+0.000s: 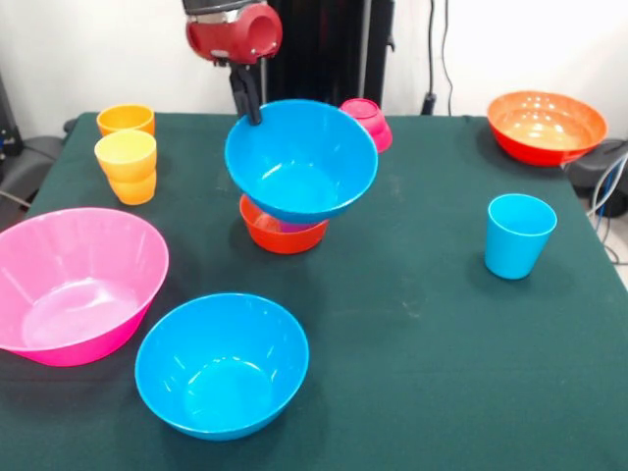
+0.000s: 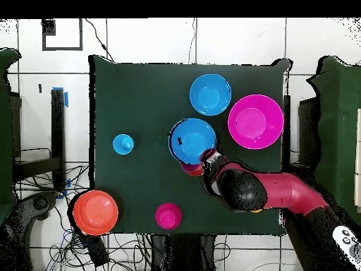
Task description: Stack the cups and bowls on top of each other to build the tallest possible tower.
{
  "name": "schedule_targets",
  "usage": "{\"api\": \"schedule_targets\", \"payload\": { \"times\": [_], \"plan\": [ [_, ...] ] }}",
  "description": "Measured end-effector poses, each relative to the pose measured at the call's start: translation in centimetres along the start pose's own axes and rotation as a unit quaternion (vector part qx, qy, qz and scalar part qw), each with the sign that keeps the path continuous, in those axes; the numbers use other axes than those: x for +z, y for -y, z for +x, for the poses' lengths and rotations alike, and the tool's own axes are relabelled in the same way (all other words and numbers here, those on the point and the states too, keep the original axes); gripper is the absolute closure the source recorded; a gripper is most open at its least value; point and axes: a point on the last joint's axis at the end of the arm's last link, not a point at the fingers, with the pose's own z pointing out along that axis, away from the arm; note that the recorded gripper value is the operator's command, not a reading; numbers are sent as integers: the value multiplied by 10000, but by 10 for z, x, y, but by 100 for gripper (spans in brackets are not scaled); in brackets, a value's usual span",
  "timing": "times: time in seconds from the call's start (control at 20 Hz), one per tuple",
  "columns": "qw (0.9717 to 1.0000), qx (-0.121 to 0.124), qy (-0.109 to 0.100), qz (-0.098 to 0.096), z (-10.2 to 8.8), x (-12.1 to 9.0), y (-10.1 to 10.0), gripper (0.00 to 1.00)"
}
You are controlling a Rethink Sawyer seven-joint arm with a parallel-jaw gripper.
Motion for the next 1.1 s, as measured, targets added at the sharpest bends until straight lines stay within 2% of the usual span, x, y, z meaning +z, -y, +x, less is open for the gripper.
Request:
{"api": "schedule_targets", "payload": {
  "times": [0.1, 0.15, 0.3, 0.55, 0.85, 0.95, 1.1],
  "plan": [
    [9999, -11, -102, 122, 6, -1, 5, 100],
    [9993, -11, -260, 282, 16, -1, 13, 100],
    [9984, 3, -402, 400, 25, 0, 20, 100],
    [9972, 23, -529, 535, 37, 1, 29, 100],
    [9956, 54, -570, 735, 46, 6, 39, 100],
    [9943, -55, -619, 868, 53, 17, 46, 100],
    [9930, -161, -667, 962, 59, 29, 51, 100]
  ]
}}
